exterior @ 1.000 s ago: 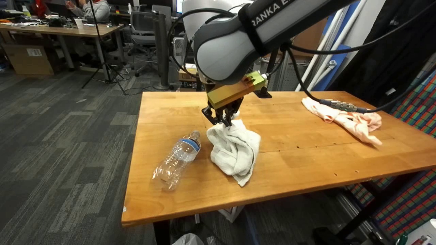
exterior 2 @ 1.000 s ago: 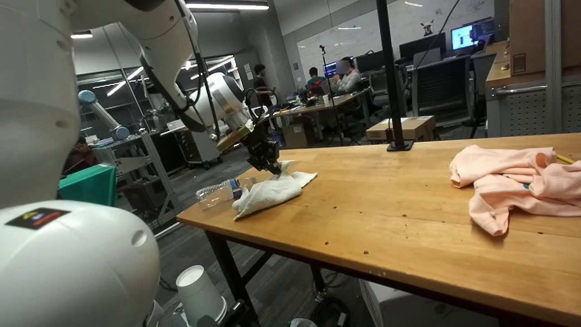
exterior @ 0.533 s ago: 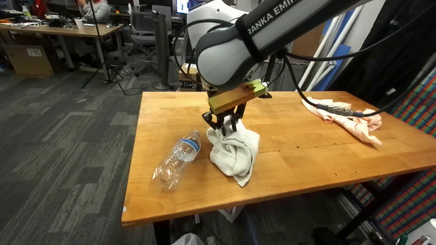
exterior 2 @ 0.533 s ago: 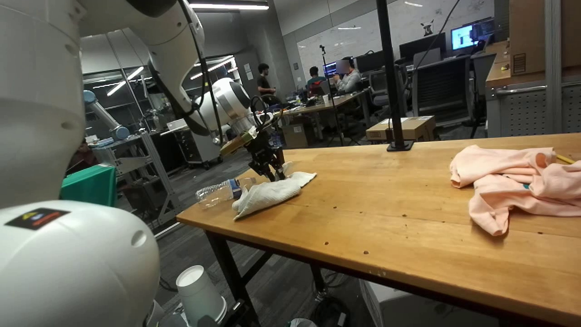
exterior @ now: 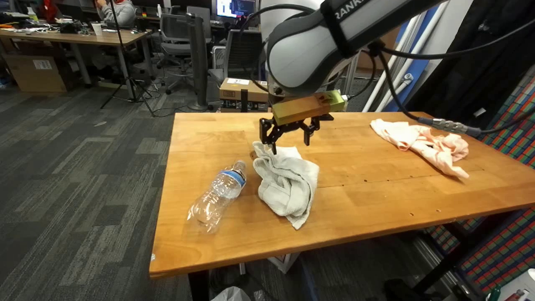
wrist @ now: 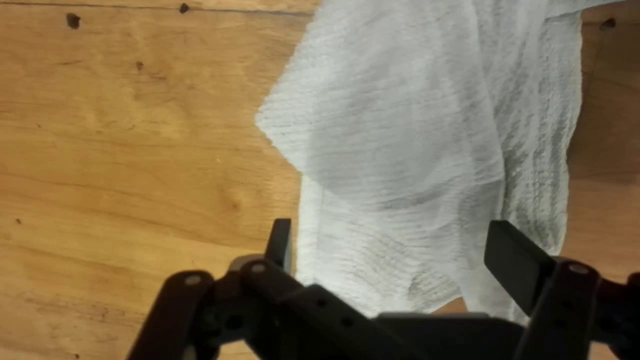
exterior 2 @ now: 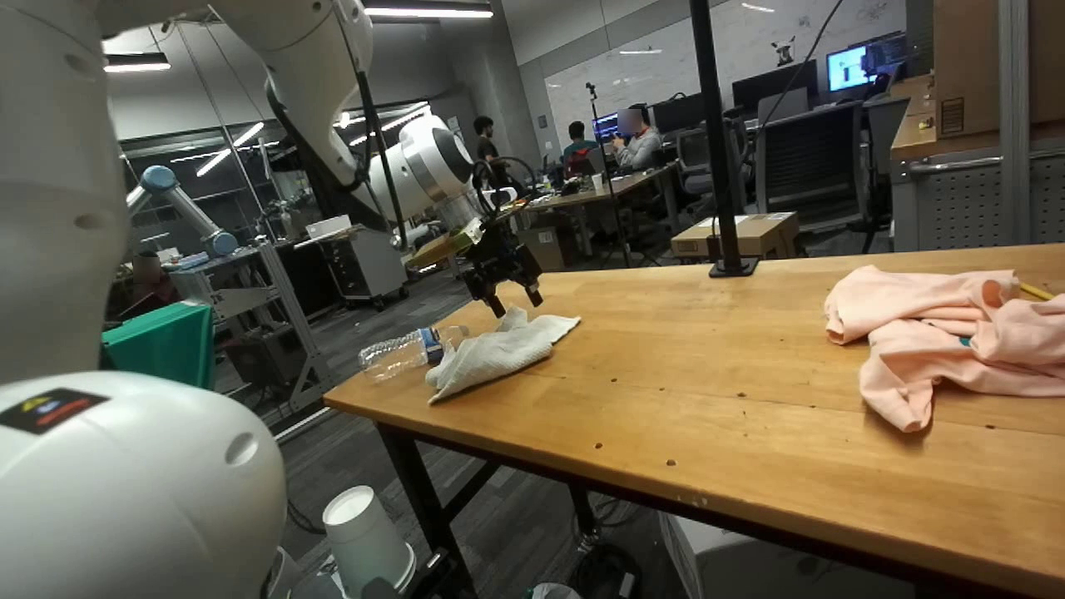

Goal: Fold the towel into a triangle twice

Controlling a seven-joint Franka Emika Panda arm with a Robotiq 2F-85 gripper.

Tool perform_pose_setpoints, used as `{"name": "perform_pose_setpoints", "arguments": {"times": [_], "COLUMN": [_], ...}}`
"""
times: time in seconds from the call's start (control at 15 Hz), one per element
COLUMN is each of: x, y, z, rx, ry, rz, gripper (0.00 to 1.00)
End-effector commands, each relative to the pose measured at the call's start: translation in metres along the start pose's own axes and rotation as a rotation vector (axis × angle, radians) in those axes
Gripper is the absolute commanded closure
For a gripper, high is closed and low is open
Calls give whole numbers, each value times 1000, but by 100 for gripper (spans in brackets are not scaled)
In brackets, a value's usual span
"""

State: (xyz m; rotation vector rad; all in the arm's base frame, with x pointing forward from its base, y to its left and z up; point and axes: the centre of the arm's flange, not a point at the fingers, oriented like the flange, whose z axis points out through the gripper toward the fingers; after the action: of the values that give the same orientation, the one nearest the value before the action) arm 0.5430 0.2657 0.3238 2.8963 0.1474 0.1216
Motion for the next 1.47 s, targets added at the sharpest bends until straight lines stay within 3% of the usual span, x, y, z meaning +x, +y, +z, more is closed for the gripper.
{"name": "perform_pose_setpoints", "arguments": {"times": [0.0, 0.33, 0.73, 0.8, 1.0, 1.4], "x": [-30, -58, -109, -77, -96, -100], "y": [66, 141, 189, 175, 186, 185], "z": [-26, -42, -62, -44, -53, -53], "rx": [37, 47, 81, 52, 56, 55], "ry": [72, 134, 136, 100, 113, 113], "rz": [104, 228, 356, 317, 342, 341], "gripper": [0, 0, 0, 0, 0, 0]}}
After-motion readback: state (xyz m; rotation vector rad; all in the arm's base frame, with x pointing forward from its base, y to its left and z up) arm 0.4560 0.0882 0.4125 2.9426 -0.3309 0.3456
